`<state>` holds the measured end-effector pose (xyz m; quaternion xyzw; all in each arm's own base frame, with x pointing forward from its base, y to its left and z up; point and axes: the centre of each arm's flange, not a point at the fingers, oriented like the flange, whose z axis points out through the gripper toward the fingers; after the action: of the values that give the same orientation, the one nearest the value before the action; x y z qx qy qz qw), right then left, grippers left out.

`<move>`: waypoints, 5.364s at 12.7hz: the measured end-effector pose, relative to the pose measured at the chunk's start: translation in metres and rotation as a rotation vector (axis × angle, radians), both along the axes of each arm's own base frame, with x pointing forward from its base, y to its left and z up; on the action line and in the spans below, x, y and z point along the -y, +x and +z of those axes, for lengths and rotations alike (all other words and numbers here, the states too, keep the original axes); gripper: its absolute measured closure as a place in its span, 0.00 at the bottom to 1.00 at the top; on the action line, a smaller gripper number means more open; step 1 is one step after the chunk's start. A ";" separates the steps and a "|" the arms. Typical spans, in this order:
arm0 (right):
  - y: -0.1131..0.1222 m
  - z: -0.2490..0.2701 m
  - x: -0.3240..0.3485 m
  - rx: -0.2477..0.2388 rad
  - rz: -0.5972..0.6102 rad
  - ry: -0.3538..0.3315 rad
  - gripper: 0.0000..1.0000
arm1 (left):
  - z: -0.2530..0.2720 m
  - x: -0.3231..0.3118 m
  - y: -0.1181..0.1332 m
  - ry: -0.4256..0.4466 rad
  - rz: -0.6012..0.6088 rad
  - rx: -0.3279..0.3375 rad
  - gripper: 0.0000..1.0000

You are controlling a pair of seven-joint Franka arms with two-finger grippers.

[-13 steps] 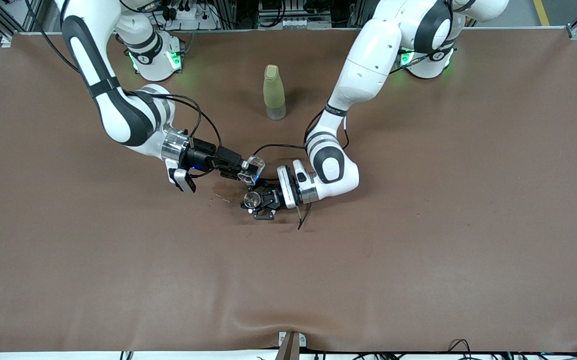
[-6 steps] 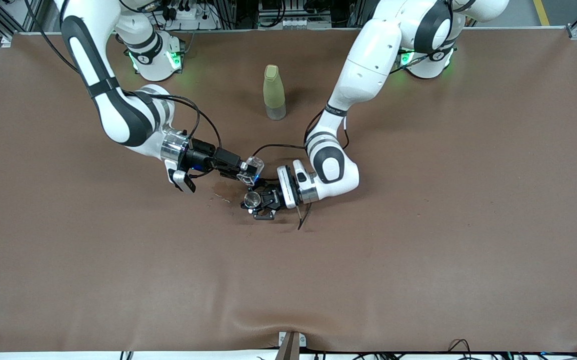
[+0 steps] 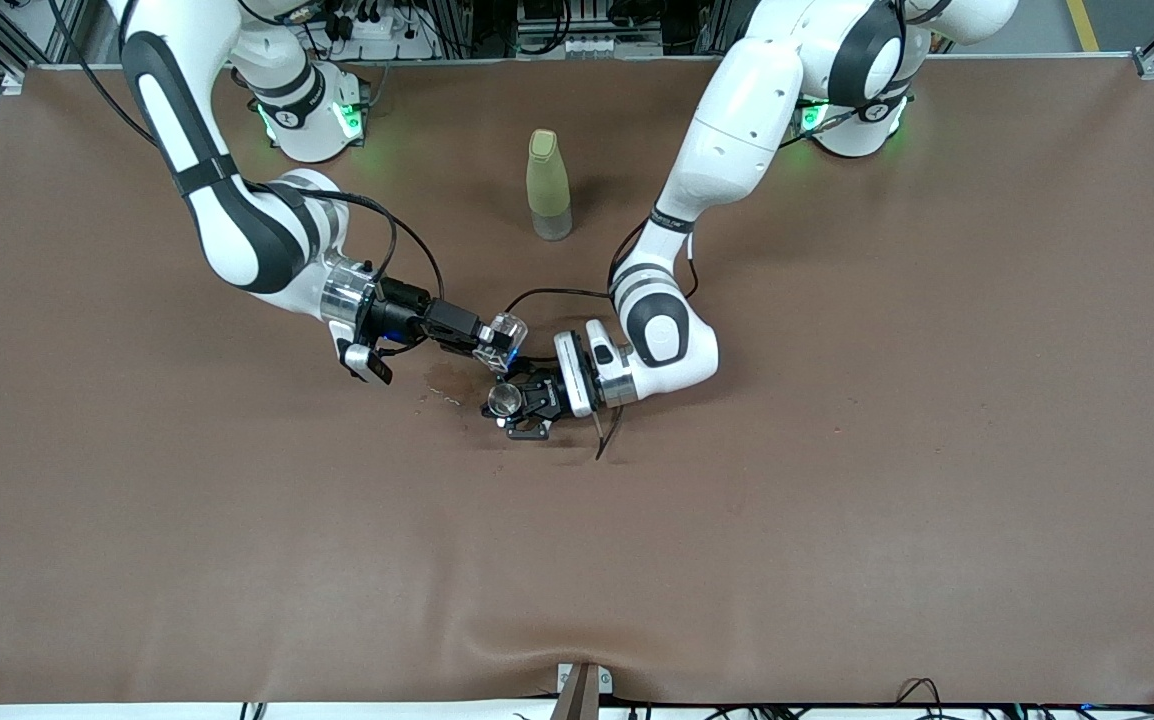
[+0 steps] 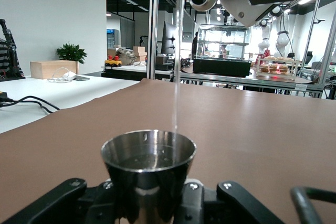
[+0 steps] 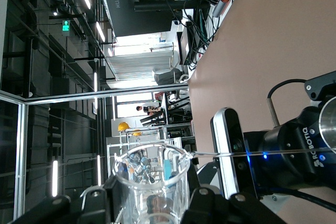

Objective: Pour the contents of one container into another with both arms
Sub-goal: 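Pour the liquid from the glass cup into the jigger held by the left gripper, then tip the glass cup upright and draw the right gripper back, then carry the jigger back with the left gripper while the right gripper lowers the cup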

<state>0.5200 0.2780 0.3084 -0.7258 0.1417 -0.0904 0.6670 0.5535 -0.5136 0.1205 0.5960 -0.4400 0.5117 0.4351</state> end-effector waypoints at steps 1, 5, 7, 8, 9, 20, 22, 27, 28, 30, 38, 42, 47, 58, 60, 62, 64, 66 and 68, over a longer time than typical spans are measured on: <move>0.000 0.000 0.000 -0.007 0.001 0.005 0.50 | 0.000 0.000 0.000 0.000 0.000 0.000 0.90; 0.002 0.001 0.003 -0.025 -0.003 0.022 0.50 | 0.000 0.000 0.000 0.000 0.001 0.000 0.90; 0.003 0.001 0.004 -0.028 -0.004 0.024 0.50 | 0.000 -0.001 0.001 0.000 0.001 0.000 0.90; 0.003 0.001 0.004 -0.033 -0.004 0.026 0.50 | 0.000 -0.001 0.001 0.000 0.001 0.000 0.90; 0.003 0.001 0.004 -0.038 -0.005 0.028 0.50 | 0.000 -0.001 0.001 0.000 0.001 0.000 0.90; 0.007 -0.007 0.012 -0.083 -0.023 0.036 0.50 | 0.000 -0.002 0.002 0.001 0.003 0.002 0.90; 0.006 -0.010 0.011 -0.095 -0.022 0.039 0.50 | 0.001 -0.003 0.003 0.002 0.004 0.003 0.90; 0.006 -0.011 0.009 -0.126 -0.020 0.059 0.50 | 0.001 -0.003 0.003 0.003 0.002 0.005 0.90; 0.006 -0.011 0.008 -0.138 -0.018 0.075 0.50 | 0.001 -0.003 0.003 0.003 0.003 0.005 0.90; 0.006 -0.014 0.007 -0.159 -0.015 0.093 0.50 | 0.001 -0.003 0.004 0.006 0.000 0.008 0.90; 0.020 -0.018 0.017 -0.140 0.024 0.136 0.50 | 0.007 -0.003 0.006 0.017 -0.019 0.026 0.90; 0.059 0.012 0.103 0.009 0.120 -0.032 0.50 | 0.010 -0.012 0.015 0.027 -0.015 0.036 0.90; 0.080 0.048 0.267 0.241 0.316 -0.255 0.50 | 0.036 -0.075 0.064 0.077 -0.073 0.065 0.90; 0.061 -0.013 0.422 1.183 0.385 -0.521 0.50 | 0.089 -0.345 0.083 0.116 -0.203 -0.010 0.90; 0.058 -0.036 0.446 1.295 0.397 -0.558 0.50 | 0.078 -0.413 0.076 0.096 -0.213 -0.009 0.90; 0.055 -0.063 0.465 1.378 0.399 -0.575 0.50 | 0.071 -0.470 0.066 0.083 -0.221 -0.012 0.90; 0.052 -0.103 0.479 1.430 0.386 -0.565 0.50 | 0.063 -0.519 0.052 0.077 -0.218 -0.007 0.90; 0.049 -0.138 0.488 1.454 0.391 -0.549 0.50 | 0.051 -0.556 0.033 0.080 -0.203 0.013 0.90; 0.047 -0.160 0.485 1.469 0.397 -0.508 0.50 | 0.039 -0.581 0.015 0.076 -0.184 0.040 0.90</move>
<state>0.5667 -0.2066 0.1489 -0.6220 -0.4902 -0.4543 0.4079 0.5683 0.0670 0.1593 0.5587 -0.5206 0.4643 0.4485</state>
